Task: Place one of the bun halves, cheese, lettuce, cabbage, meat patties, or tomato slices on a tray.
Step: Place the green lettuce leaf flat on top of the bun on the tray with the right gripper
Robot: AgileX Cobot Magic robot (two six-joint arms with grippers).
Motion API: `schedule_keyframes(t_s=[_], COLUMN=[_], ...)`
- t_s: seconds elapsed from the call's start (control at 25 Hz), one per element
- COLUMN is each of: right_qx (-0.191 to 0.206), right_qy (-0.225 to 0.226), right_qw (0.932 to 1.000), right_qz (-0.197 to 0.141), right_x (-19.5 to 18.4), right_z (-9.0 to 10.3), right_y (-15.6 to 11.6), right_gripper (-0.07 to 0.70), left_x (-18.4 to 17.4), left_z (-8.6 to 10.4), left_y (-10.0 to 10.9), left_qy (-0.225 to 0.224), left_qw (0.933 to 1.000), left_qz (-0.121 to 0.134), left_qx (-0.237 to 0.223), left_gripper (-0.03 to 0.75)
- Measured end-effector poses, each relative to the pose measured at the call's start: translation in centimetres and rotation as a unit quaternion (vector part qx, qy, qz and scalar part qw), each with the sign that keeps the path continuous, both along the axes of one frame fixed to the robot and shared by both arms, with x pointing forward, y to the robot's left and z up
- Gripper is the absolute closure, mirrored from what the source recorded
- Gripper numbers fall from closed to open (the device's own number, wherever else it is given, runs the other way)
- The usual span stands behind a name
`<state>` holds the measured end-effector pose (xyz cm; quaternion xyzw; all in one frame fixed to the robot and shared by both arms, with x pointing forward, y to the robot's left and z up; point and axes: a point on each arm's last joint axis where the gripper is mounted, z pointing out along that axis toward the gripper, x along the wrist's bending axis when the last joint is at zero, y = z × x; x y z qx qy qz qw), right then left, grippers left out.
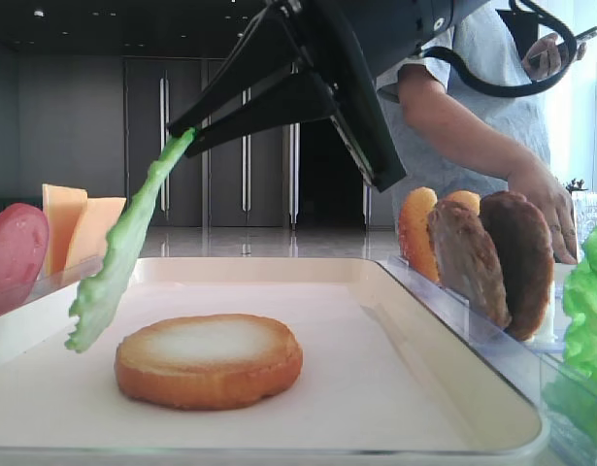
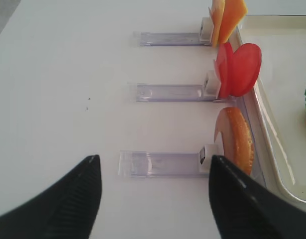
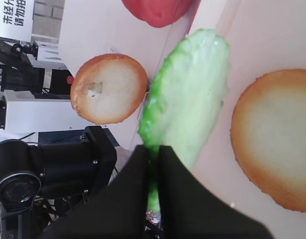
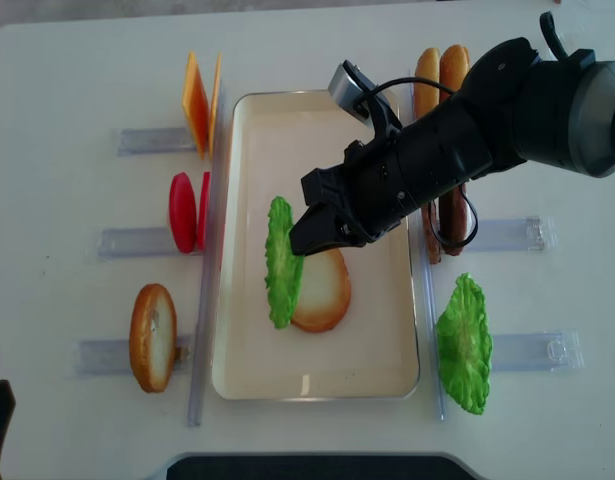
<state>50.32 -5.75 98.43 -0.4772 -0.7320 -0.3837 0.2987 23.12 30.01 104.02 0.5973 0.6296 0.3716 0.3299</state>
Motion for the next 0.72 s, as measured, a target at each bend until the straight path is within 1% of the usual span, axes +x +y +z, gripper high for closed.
schedule_keyframes(t_s=[0.2,0.32,0.52,0.72], right_qx=[0.001,-0.005,-0.013,-0.011], right_qy=[0.002,0.003,0.018,0.013], right_qw=[1.0,1.0,0.9997,0.9998], right_qz=[0.002,0.003,0.004,0.006], right_x=[-0.1,-0.1,0.1,0.1], right_z=[0.0,-0.4,-1.6,-1.7], right_y=[0.0,-0.1,0.0,0.1], right_gripper=[0.605,0.605,0.606,0.606], left_x=[0.0,0.0,0.0,0.0], left_z=[0.0,0.0,0.0,0.0], left_y=[0.0,0.0,0.0,0.0], left_qy=[0.0,0.0,0.0,0.0], left_qw=[1.0,1.0,1.0,1.0], left_qz=[0.0,0.0,0.0,0.0], left_qx=[0.0,0.0,0.0,0.0], left_gripper=[0.201,0.201,0.201,0.201])
